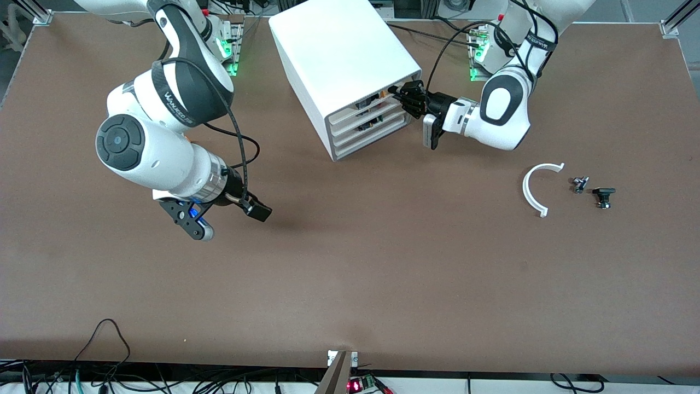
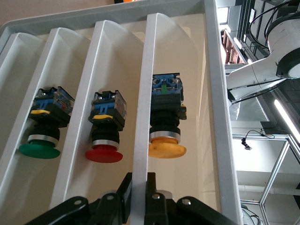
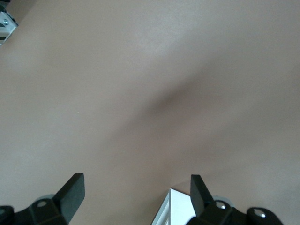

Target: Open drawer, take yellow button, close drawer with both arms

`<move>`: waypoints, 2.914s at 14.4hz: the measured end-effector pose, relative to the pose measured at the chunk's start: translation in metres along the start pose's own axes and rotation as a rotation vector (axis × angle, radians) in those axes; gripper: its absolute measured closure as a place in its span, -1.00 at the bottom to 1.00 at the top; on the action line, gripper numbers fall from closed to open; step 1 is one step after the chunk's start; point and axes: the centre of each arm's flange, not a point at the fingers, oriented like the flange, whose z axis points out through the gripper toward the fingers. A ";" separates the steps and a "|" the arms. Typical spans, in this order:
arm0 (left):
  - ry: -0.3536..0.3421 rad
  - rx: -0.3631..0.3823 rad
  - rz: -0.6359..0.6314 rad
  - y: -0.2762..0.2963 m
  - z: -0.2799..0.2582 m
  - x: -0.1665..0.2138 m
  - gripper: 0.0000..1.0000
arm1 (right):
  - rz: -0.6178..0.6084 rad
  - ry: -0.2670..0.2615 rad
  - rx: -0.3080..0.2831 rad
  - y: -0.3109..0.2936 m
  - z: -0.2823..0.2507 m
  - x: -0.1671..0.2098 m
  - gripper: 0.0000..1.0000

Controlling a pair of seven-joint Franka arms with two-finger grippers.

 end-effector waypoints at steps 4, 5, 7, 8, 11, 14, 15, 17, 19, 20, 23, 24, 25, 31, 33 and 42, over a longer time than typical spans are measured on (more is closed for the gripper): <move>0.010 -0.001 0.001 -0.001 -0.005 0.001 0.71 | -0.008 0.011 0.030 -0.006 -0.015 -0.005 -1.00; 0.021 0.001 0.002 -0.001 -0.010 0.003 0.71 | -0.003 0.009 0.033 -0.009 -0.016 -0.010 -1.00; 0.033 0.016 0.013 -0.006 -0.030 0.012 0.71 | 0.020 0.006 0.037 -0.019 -0.014 -0.027 -1.00; 0.040 0.026 0.023 -0.009 -0.045 0.020 0.71 | 0.028 0.005 0.040 -0.026 -0.012 -0.037 -1.00; 0.076 0.035 0.050 -0.021 -0.092 0.044 0.71 | 0.074 -0.004 0.041 -0.049 0.004 -0.067 -1.00; 0.086 0.072 0.063 -0.023 -0.126 0.059 0.71 | 0.130 -0.014 0.035 -0.070 0.020 -0.106 -1.00; 0.086 0.094 0.058 -0.020 -0.137 0.064 0.71 | 0.148 -0.016 0.032 -0.075 0.024 -0.121 -1.00; 0.086 0.121 0.052 -0.015 -0.151 0.070 0.71 | 0.188 -0.017 0.035 -0.085 0.030 -0.155 -1.00; 0.079 0.115 0.038 -0.020 -0.150 0.070 0.42 | 0.227 -0.021 0.047 -0.094 0.034 -0.189 -1.00; 0.073 0.103 0.029 -0.024 -0.148 0.069 0.25 | 0.247 -0.022 0.054 -0.097 0.036 -0.205 -1.00; 0.065 0.075 0.015 -0.026 -0.149 0.067 -0.31 | 0.302 -0.025 0.081 -0.107 0.046 -0.238 -1.00; 0.069 0.068 0.007 -0.023 -0.155 0.069 -0.53 | 0.318 -0.019 0.085 -0.109 0.052 -0.246 -1.00; 0.066 0.063 -0.007 -0.017 -0.164 0.072 -0.71 | 0.324 -0.009 0.081 -0.111 0.060 -0.254 -1.00; -0.057 0.261 -0.153 0.045 -0.245 0.091 -1.00 | 0.350 0.023 0.068 -0.120 0.111 -0.301 -1.00; -0.082 0.356 -0.202 0.066 -0.269 0.095 -1.00 | 0.366 0.020 0.080 -0.124 0.123 -0.305 -1.00; -0.158 0.886 -0.320 0.127 -0.332 0.103 -1.00 | 0.349 0.065 0.096 -0.127 0.147 -0.316 -0.23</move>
